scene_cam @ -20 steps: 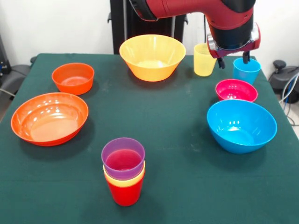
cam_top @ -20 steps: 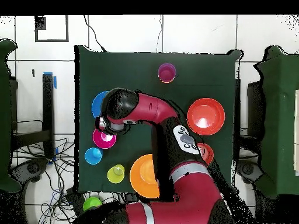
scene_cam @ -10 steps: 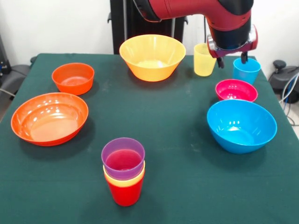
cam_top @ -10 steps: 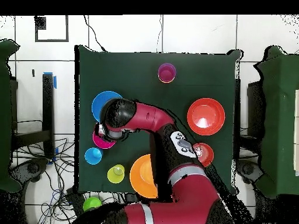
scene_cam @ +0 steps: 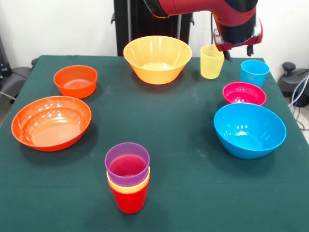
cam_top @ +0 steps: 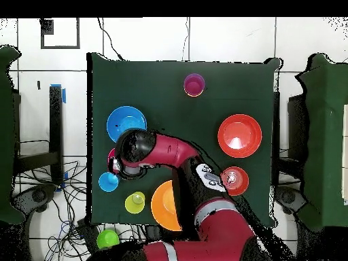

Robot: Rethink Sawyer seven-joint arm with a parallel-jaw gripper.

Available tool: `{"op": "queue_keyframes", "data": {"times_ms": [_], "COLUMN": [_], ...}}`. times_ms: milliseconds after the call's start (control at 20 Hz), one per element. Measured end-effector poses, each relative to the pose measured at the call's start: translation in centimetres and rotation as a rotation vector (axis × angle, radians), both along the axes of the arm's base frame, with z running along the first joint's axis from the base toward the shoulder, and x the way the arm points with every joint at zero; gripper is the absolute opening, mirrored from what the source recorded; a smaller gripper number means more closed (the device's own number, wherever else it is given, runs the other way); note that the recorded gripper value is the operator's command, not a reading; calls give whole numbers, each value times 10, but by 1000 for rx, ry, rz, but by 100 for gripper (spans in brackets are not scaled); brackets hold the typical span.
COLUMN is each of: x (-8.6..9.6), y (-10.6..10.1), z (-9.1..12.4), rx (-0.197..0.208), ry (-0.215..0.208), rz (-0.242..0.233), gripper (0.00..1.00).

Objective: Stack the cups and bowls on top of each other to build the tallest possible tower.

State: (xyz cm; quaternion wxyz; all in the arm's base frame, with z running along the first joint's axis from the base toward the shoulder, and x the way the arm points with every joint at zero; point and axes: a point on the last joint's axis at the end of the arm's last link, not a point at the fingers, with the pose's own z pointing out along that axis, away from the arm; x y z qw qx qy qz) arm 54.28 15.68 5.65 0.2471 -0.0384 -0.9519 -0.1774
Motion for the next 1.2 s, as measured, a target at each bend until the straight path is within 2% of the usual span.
{"op": "queue_keyframes", "data": {"times_ms": [300,650,900,1200], "x": [-11,-14,-16,-21], "y": [2,4,5,11], "z": [-5,-20,-24,-25], "rx": [-6,-26,-34,-28], "ry": [-7,-70,-101,-106], "rz": [-4,-28,-43,-50], "gripper": [100,100,100,100]}}
